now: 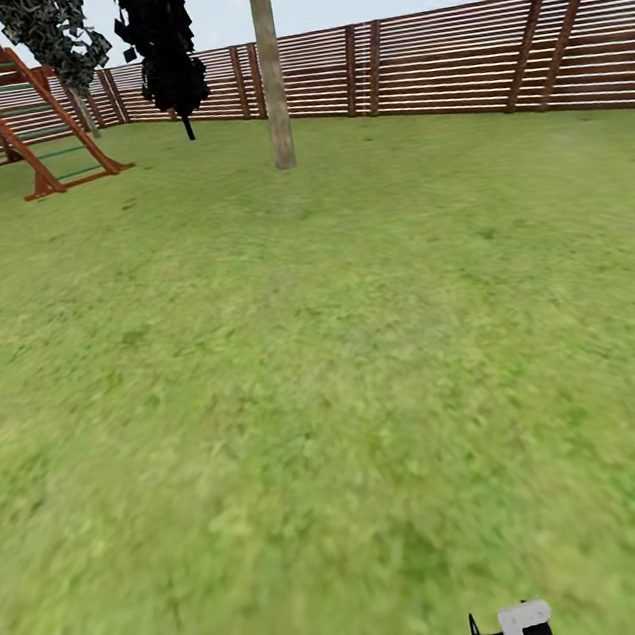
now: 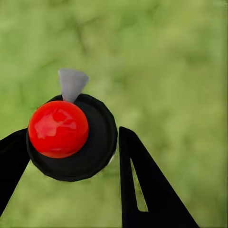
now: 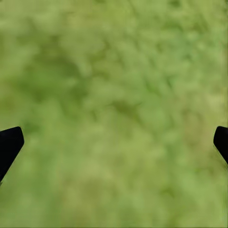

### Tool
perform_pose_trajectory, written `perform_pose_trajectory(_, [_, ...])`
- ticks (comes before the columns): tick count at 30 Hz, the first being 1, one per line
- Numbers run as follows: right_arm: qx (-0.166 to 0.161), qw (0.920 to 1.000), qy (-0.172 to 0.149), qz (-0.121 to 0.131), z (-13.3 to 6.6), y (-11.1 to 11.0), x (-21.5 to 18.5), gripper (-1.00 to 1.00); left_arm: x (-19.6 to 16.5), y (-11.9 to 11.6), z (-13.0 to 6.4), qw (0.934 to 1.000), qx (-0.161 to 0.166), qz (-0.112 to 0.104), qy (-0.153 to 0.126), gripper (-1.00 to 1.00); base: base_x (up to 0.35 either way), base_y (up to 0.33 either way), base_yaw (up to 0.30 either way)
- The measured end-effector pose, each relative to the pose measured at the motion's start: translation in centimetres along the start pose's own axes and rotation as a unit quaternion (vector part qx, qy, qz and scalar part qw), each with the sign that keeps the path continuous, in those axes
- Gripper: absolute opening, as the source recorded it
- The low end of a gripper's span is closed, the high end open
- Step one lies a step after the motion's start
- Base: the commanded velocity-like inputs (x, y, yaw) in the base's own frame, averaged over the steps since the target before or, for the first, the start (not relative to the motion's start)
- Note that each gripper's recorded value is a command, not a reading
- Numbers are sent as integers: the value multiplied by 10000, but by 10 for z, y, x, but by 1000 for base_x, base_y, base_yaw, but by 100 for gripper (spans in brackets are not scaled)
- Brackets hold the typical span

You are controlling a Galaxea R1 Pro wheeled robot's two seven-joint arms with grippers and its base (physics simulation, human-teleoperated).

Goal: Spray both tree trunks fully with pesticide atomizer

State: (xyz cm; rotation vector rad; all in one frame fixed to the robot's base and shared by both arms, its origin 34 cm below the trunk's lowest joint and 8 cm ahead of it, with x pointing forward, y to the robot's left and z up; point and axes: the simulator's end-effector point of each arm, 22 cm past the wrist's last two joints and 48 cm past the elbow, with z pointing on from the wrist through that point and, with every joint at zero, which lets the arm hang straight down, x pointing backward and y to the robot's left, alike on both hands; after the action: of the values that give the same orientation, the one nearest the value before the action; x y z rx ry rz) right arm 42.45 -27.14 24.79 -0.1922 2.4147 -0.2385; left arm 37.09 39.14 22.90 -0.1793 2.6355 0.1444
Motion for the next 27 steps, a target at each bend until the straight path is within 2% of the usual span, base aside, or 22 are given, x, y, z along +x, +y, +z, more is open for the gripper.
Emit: perform_pose_trajectory(27, [9, 10000, -5, 6, 0, -1, 0, 100, 0, 0, 0, 10000, 3, 2, 3, -100, 341, 0, 0])
